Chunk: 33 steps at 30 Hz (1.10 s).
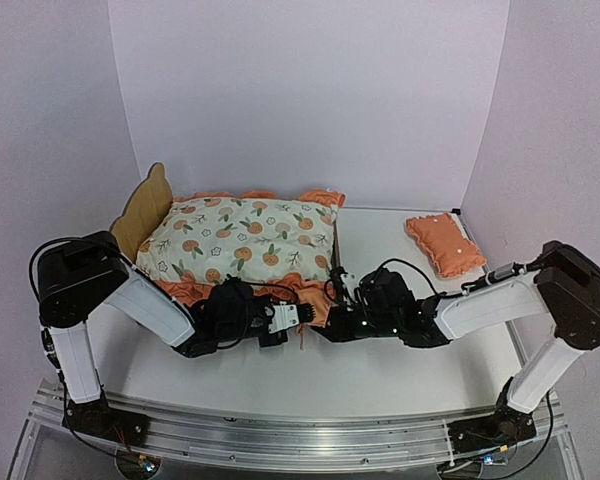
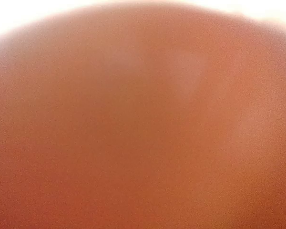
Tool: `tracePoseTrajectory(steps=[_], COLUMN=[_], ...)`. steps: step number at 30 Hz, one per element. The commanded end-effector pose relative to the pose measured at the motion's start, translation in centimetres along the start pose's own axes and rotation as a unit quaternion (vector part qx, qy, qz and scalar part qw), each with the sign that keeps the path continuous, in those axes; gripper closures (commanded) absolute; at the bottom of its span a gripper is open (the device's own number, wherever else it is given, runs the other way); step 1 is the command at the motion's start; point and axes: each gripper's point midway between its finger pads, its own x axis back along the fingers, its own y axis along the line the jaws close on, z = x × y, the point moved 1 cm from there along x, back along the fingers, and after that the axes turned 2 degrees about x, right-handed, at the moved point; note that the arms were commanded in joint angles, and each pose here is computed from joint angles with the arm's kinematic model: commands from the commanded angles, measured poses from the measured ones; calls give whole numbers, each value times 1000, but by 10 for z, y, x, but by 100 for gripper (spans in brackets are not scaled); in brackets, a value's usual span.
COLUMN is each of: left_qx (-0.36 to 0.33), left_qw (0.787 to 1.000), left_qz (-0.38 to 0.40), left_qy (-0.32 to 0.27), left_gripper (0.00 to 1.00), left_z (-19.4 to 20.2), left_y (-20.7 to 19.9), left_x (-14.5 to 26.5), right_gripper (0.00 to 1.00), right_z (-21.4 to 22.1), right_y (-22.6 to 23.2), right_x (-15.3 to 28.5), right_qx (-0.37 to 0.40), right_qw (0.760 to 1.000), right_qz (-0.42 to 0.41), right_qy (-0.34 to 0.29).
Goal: Set up the pet bed
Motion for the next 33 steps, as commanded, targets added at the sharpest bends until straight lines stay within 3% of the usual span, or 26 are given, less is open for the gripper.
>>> tracePoseTrajectory(steps=[1,8,14,21,23,25,28,33], left_qx=[12,11,12,15,17,20,24,35], left_qw=[999,999,999,999,999,999,999,999], left_qz=[-32,-30,-30,-30,-30,-31,-32,-16], left_qy=[-33,-32,-32,-32,-31,-30,-23,-6], left_gripper=[100,100,100,100,100,100,100,100], left_z=[-24,-24,-25,-25,-25,-25,-24,-22], left_y=[22,21,22,22,22,23,24,20], left_x=[5,4,5,4,4,5,6,14], right_gripper=[66,45,43,47,53,73,95,100], right_z=[26,41,35,53,58,59,53,26], right_y=[0,5,-16,-25,-29,-31,-30,-15], right_x=[8,-25,-41,-58,-62,-62,-53,-15], right_qx=[57,104,115,112,106,99,103,152], right_qw=[997,990,982,983,984,984,983,975], right_qz=[56,83,135,136,137,140,143,144], right_qy=[1,-38,-71,-45,-42,-45,-56,-79])
